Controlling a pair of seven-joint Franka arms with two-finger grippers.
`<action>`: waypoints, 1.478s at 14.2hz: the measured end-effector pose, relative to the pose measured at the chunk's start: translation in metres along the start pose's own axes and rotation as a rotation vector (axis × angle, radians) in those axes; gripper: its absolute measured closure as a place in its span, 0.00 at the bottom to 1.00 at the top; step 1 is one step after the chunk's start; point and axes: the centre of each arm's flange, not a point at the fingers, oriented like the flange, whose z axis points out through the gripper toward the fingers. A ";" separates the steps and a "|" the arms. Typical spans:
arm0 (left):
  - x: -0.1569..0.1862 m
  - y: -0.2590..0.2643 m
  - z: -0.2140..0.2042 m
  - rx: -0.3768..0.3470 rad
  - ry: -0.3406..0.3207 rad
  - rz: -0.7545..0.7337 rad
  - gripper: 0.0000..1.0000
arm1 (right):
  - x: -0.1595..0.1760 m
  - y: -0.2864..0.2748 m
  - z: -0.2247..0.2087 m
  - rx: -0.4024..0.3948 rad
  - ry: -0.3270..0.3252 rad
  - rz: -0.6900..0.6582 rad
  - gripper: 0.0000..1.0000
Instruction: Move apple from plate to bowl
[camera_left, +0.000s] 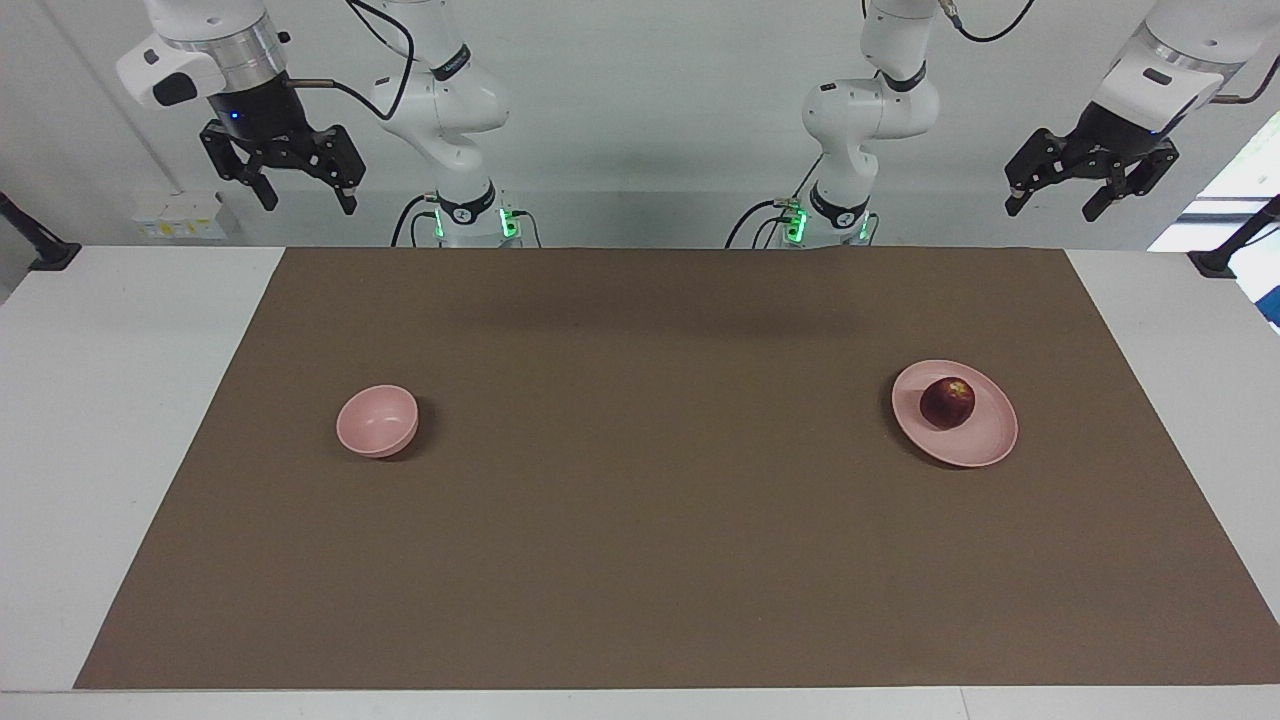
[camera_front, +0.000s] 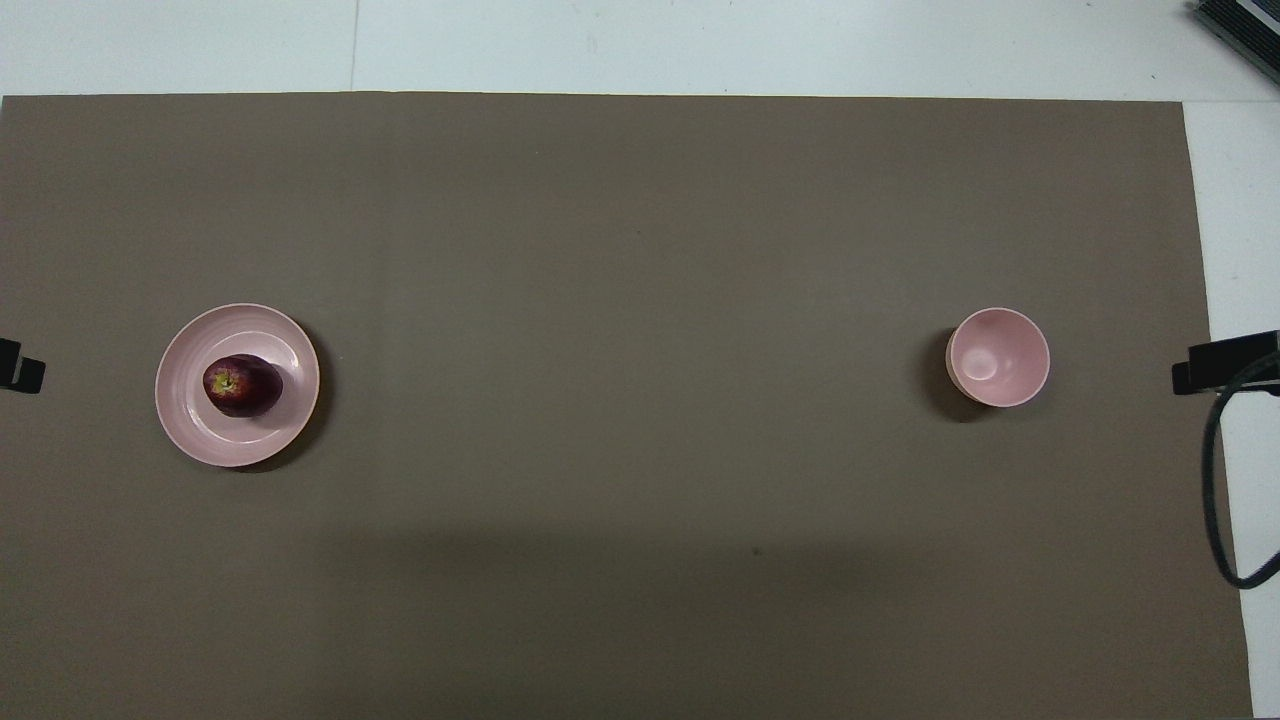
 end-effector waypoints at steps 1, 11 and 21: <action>0.000 0.000 0.000 0.000 0.000 0.000 0.00 | 0.000 0.000 0.000 0.000 0.000 0.000 0.00; -0.001 -0.001 0.000 0.000 0.000 -0.002 0.00 | 0.000 0.007 0.000 0.001 0.000 0.012 0.00; -0.001 0.004 0.000 0.001 0.000 0.007 0.00 | 0.000 0.004 0.006 0.000 -0.014 0.007 0.00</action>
